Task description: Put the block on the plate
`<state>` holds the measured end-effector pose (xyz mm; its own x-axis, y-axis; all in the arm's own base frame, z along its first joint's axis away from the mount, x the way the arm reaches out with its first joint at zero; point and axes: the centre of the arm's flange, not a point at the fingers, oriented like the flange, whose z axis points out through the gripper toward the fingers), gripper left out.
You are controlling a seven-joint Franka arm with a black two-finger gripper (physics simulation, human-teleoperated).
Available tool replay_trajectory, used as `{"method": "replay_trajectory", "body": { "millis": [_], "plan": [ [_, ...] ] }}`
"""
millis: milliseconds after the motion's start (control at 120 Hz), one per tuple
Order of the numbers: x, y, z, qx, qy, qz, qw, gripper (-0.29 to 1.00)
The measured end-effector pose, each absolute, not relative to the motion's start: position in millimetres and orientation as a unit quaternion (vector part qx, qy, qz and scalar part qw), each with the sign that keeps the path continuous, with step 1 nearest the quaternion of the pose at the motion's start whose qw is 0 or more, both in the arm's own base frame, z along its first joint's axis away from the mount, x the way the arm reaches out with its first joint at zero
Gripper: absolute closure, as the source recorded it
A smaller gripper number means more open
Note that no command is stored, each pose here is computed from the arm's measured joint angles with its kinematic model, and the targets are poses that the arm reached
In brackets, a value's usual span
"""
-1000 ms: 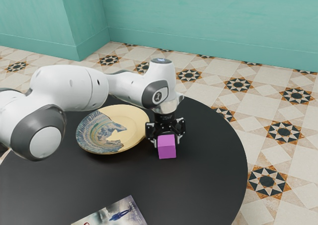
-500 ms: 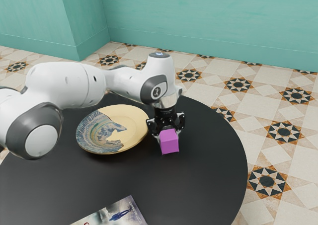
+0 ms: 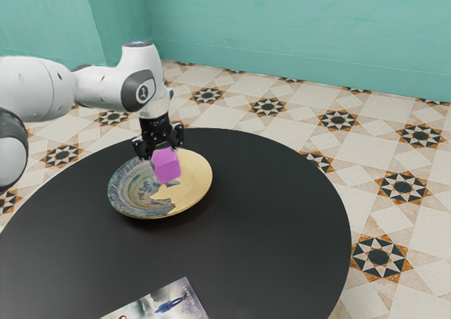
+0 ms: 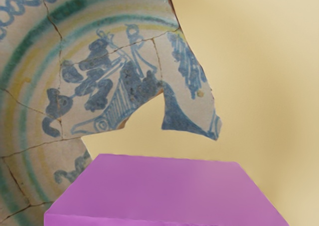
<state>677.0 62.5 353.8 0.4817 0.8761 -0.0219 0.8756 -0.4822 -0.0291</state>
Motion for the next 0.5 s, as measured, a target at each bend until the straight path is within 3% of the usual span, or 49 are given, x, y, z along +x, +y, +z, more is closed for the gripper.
{"method": "replay_trajectory", "body": {
  "millis": [175,342,408,500],
  "plan": [
    [692.6,86.3,317.5,-0.851,-0.524,0.028,0.012,0.29],
    [694.4,88.2,317.6,-0.850,-0.526,0.026,0.010,0.15],
    [693.9,88.4,344.3,-0.851,-0.526,0.010,0.003,0.12],
    [683.2,70.9,425.5,-0.858,-0.513,-0.024,-0.014,0.08]
  ]
}}
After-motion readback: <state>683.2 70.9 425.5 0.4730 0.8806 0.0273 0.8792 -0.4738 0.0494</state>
